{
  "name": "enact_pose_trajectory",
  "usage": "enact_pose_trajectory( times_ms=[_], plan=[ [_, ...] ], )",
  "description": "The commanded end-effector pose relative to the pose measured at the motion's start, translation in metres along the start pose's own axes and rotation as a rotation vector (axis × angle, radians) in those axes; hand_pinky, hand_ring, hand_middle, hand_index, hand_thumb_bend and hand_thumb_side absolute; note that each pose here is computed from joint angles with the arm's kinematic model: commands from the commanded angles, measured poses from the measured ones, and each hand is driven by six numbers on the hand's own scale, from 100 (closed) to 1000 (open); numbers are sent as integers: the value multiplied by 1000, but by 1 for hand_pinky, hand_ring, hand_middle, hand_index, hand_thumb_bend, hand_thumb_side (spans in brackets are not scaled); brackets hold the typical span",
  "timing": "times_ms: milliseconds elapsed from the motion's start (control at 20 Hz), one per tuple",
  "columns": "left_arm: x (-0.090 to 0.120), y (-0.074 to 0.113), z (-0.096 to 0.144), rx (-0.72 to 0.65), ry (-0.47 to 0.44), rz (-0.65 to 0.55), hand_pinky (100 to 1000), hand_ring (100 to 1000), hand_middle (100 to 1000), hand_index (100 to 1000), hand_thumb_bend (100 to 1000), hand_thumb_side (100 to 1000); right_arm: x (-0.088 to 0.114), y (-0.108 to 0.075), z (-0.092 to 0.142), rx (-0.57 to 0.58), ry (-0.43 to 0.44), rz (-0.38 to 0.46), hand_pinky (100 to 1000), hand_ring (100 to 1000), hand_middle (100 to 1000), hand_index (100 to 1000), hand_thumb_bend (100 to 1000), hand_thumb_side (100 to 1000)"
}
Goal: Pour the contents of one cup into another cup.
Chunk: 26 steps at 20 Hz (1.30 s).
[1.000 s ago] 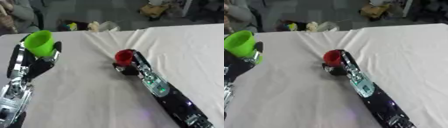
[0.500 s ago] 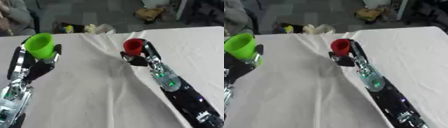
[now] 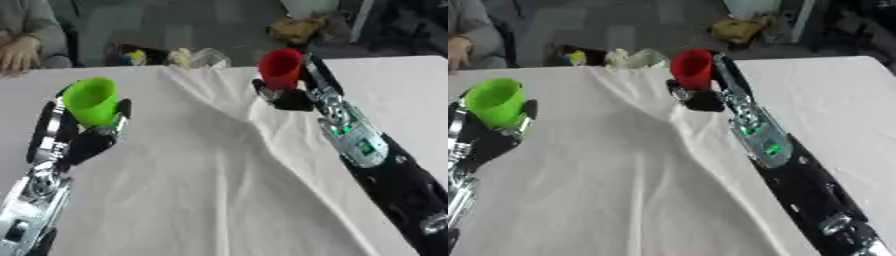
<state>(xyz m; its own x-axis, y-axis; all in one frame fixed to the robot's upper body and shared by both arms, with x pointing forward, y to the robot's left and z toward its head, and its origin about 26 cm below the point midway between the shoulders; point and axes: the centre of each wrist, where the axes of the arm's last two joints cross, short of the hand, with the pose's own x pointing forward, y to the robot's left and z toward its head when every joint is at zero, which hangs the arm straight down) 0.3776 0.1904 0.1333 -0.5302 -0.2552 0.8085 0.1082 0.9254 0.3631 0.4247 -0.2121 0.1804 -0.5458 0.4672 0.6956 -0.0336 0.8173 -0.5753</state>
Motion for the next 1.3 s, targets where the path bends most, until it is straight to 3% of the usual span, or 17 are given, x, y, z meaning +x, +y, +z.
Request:
enact_pose_trajectory(
  times_ms=[50,750,1300],
  plan=[
    [1,1,-1,-38,-13,-30,100,343,296,659,100,228,23,-15,-11,26,-72,48,444,347,277,439,100,100],
    [-12,-17,0,-188,2,-83,100,349,300,650,100,248,88,-2,-27,268,-258,146,443,347,276,442,100,100],
    [-9,-48,-7,-350,-54,-89,100,353,303,650,100,256,103,36,-40,435,-312,199,440,345,272,441,100,100]
  ],
)
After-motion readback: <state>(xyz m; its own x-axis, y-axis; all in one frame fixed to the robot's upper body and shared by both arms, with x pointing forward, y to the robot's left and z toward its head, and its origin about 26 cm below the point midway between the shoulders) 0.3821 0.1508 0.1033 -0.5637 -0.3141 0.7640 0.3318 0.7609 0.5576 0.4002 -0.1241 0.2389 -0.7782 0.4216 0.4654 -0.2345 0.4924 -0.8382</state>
